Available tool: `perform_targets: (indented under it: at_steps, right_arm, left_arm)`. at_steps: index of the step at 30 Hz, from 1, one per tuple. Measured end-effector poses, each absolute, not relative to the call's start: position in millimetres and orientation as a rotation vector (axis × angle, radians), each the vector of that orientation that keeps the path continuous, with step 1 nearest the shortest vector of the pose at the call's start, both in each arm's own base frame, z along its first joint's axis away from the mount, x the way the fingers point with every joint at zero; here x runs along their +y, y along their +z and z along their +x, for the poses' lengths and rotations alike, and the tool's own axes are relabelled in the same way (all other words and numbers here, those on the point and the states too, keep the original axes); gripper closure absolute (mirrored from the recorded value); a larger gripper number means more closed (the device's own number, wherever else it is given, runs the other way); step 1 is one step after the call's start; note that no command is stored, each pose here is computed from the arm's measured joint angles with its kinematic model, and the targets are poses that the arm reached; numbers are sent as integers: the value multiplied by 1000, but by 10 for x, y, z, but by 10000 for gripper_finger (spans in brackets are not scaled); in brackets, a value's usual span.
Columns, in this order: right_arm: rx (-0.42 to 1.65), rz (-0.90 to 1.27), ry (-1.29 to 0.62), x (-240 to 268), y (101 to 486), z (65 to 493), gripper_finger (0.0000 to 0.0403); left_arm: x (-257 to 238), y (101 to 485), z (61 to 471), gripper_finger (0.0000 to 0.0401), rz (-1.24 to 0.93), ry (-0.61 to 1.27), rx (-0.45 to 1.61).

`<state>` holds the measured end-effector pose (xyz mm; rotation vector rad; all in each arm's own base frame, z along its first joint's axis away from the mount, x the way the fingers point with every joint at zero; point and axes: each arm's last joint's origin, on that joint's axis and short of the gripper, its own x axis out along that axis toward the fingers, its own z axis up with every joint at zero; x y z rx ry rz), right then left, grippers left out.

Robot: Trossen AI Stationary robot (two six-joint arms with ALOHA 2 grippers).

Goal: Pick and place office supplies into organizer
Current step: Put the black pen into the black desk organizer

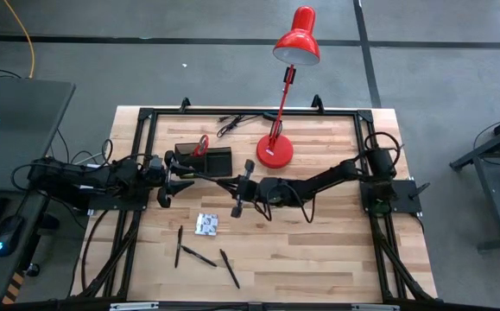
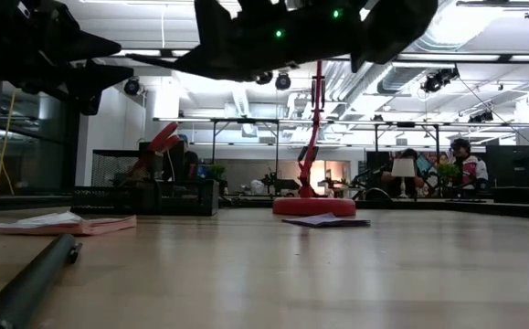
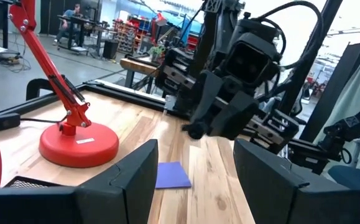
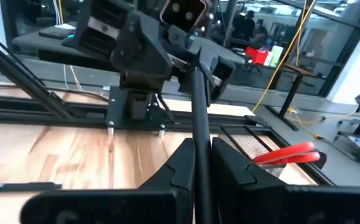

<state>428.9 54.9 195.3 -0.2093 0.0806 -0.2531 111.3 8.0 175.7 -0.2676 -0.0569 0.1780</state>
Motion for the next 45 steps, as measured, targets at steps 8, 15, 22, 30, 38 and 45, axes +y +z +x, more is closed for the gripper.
perform_targets:
  at_steps: [8, 15, 22, 30, 38, 45]
  right_arm:
    - [86, -180, -230, 406, 1939, 4309, 382]
    - [52, -165, -191, 411, 1968, 4314, 384]
    - [44, -162, -186, 414, 1951, 4321, 383]
    - [31, -157, -171, 399, 1939, 4331, 384]
    - [40, -137, -156, 405, 1928, 4332, 384]
    - [40, -137, -155, 406, 1927, 4331, 383]
  left_arm:
    - [80, 1777, 1113, 203, -269, 175, -78]
    - [83, 1780, 1115, 203, -267, 184, -82]
    - [83, 1794, 1123, 214, -259, 184, -95]
    - [87, 1772, 1160, 252, -261, 195, -72]
    - [88, 1789, 1215, 267, -244, 192, -90]
    - [88, 1768, 1276, 268, -236, 187, -75]
